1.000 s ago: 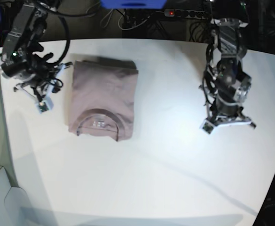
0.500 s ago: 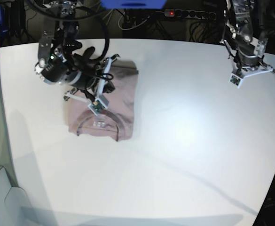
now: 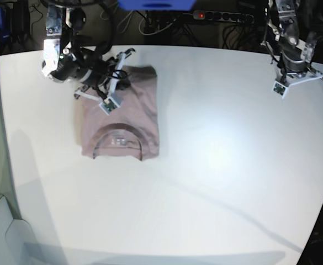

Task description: Layout the t-shirt on the table in an organized manner, then fold the t-shirt properly

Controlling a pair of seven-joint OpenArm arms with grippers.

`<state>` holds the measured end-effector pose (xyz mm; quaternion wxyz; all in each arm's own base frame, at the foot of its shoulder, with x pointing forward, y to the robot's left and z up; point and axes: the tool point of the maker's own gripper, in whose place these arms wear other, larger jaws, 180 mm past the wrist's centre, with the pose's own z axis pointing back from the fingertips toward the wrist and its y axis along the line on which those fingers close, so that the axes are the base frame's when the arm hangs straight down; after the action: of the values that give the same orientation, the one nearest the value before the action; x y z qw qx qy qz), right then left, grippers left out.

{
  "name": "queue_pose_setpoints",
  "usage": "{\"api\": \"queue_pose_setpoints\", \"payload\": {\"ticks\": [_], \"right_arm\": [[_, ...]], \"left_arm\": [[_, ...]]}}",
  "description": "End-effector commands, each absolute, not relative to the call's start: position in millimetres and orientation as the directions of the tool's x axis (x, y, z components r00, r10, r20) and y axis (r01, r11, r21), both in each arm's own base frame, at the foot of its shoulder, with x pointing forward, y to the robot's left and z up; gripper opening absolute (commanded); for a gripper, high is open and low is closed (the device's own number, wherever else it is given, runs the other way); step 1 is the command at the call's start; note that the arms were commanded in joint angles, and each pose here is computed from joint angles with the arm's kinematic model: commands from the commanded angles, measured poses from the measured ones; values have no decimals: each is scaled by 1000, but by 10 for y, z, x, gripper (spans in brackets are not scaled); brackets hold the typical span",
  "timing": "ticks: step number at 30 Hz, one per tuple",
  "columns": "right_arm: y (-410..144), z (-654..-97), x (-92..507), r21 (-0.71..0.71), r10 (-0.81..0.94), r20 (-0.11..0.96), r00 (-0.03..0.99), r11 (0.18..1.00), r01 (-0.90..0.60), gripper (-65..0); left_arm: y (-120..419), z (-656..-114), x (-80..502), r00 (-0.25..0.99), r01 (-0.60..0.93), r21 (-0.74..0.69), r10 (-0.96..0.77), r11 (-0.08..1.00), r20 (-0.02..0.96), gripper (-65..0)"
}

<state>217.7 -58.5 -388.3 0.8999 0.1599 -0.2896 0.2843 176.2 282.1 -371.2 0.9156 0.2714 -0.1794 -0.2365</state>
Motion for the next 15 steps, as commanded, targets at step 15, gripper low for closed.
{"api": "queue_pose_setpoints", "payload": {"ticks": [15], "right_arm": [[-1599,-3787,1743,-4,363,548,754,902,-432,-650]], "left_arm": [[2283,-3916,1515,817,355,321,-458,878,350,-649]]}}
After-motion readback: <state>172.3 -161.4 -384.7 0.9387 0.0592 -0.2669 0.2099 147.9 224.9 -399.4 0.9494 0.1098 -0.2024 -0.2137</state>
